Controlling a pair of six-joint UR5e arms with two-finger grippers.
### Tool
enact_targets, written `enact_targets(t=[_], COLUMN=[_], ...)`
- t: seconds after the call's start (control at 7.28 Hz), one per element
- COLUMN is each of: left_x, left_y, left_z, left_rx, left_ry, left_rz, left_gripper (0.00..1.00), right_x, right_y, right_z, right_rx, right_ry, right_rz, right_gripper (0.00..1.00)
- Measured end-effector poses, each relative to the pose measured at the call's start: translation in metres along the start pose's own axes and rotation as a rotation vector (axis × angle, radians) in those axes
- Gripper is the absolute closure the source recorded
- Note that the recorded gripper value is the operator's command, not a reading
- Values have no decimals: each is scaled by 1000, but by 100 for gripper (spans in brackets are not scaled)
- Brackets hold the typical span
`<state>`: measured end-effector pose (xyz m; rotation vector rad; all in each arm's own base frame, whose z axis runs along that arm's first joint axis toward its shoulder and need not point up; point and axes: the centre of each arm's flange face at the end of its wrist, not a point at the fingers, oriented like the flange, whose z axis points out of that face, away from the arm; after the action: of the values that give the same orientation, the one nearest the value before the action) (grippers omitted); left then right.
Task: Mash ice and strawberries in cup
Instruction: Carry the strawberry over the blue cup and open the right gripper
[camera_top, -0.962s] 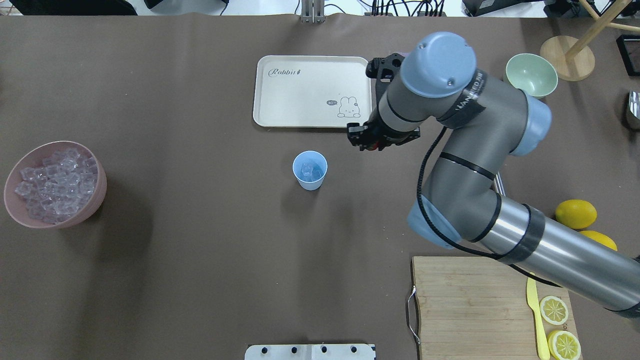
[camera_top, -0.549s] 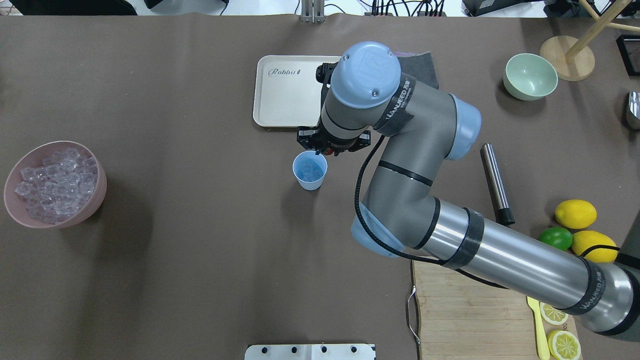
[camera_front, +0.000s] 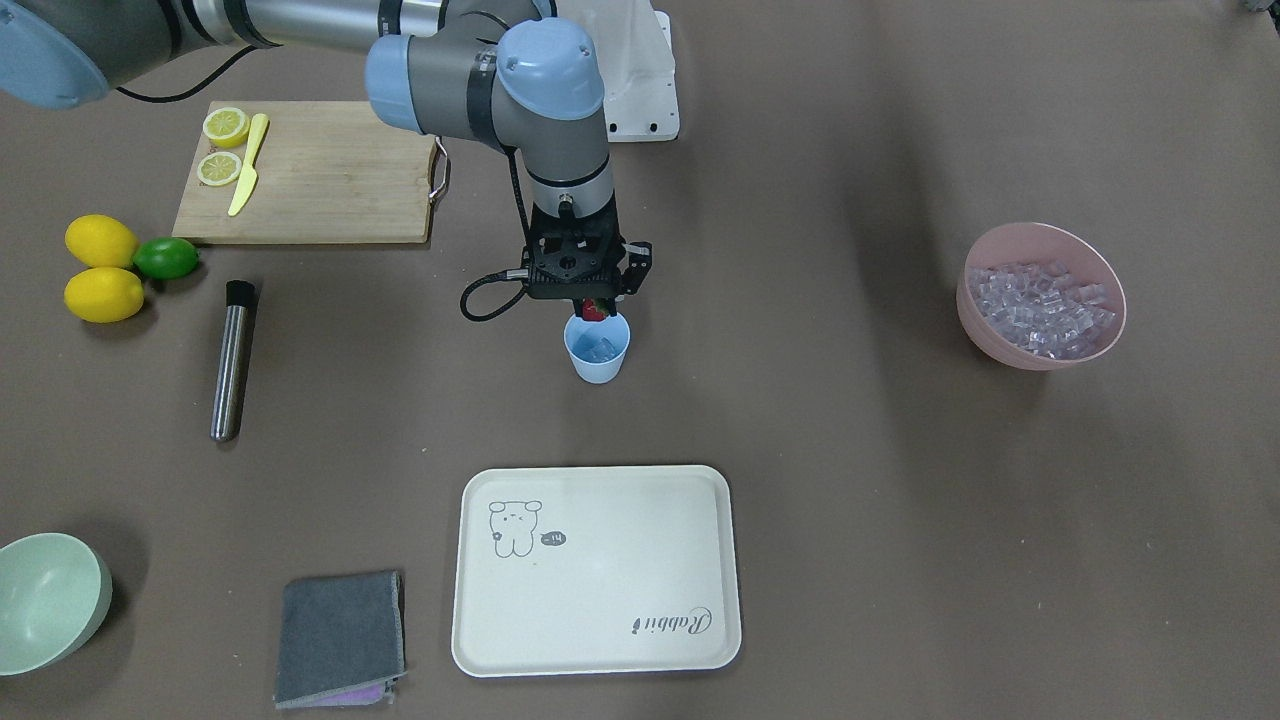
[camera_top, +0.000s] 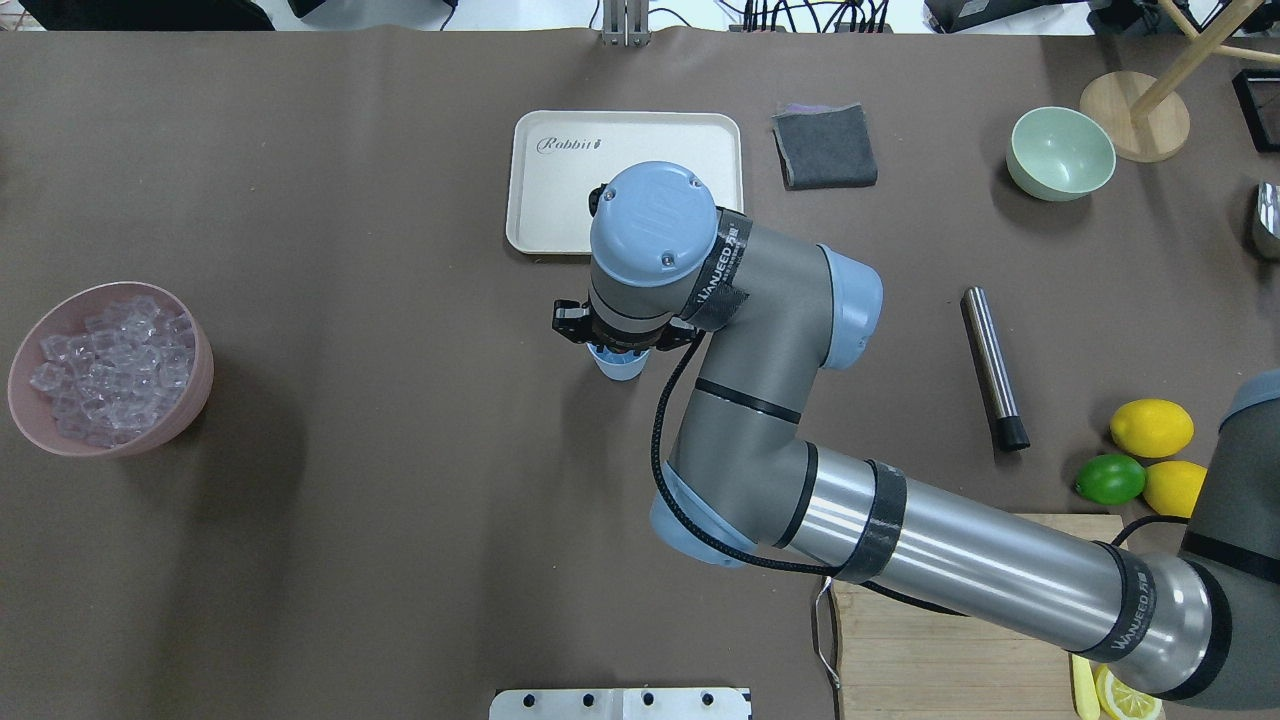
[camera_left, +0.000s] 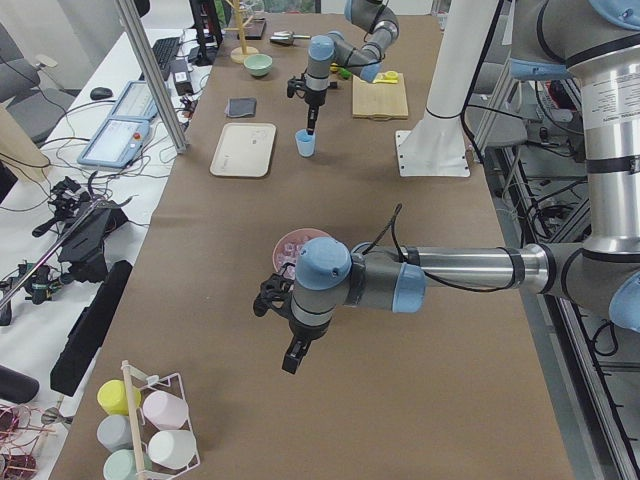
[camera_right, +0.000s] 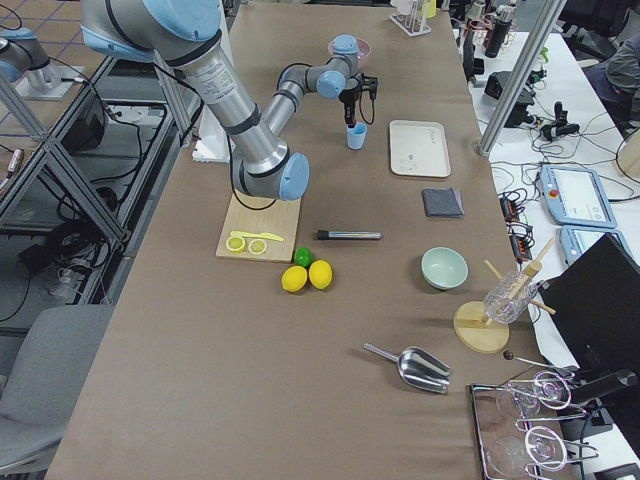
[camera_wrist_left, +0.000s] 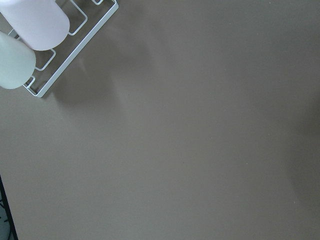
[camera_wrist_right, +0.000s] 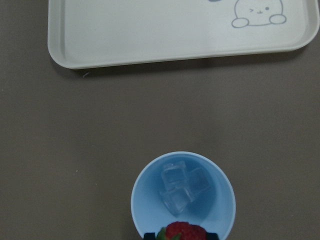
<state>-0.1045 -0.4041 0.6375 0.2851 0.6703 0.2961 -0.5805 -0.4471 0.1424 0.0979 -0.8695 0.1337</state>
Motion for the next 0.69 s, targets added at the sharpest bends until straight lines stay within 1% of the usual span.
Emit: enact_targets(t=[0.41, 0.55, 0.69], left_x=[0, 0, 0], left_y=[5, 5, 6], left_z=[2, 2, 3], left_rx=[-5, -6, -7], left_ry=[2, 2, 2], left_rz=[-4, -4, -5], left_gripper=[0, 0, 0], right_x=[-4, -1, 6], right_y=[-5, -12, -23], right_z=[-2, -7, -13], right_rx=[-22, -44, -80], right_ry=[-3, -11, -17], right_rz=[20, 32, 47], right_gripper=[1, 1, 1])
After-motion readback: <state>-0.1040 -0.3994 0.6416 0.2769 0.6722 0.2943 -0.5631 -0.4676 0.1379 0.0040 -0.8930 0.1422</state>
